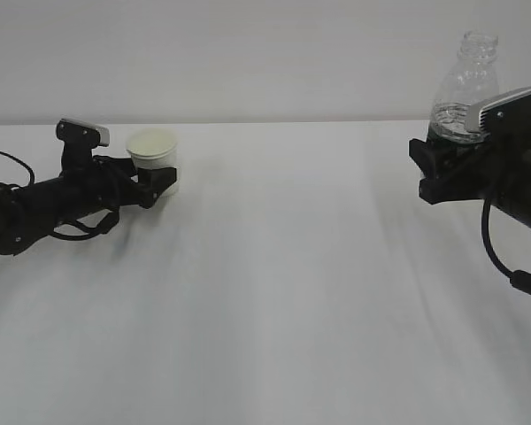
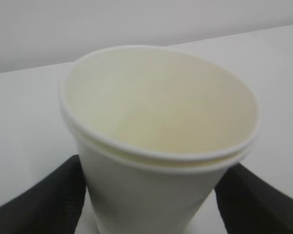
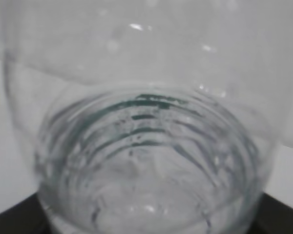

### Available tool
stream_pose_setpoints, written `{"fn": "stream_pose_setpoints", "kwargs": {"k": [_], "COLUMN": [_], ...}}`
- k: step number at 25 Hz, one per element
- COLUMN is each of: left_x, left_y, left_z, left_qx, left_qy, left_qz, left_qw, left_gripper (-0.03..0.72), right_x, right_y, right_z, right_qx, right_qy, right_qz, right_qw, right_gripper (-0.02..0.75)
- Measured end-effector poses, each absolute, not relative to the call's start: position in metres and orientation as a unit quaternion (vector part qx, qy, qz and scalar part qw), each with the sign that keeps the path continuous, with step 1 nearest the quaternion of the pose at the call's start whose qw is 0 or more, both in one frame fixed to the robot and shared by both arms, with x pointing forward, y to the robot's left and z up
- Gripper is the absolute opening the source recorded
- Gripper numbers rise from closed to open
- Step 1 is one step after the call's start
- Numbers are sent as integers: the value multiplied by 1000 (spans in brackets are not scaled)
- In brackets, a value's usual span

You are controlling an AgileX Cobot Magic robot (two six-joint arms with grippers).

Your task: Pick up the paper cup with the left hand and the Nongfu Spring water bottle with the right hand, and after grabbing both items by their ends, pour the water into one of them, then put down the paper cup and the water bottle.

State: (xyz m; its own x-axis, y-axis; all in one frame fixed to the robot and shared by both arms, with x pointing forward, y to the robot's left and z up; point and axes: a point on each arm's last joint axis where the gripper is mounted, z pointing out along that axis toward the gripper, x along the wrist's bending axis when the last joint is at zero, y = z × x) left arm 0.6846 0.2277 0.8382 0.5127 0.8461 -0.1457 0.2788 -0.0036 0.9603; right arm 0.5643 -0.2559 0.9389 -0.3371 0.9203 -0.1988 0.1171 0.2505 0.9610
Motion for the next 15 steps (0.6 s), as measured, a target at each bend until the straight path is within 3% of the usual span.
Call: {"fn": "stream_pose_setpoints", "kwargs": {"k": [15], "left_x": [699], "left_y": [215], "left_z": [832], "left_qx": [663], "left_qy": [413], "left_qz": [247], "left_qw": [573], "left_gripper": [587], "right_x": [564], "right_y": [-256], "right_z": [939], "right_qx": [387], "right_qy": [667], "right_qz": [474], "right_qw": [424], "right_gripper": [474]}}
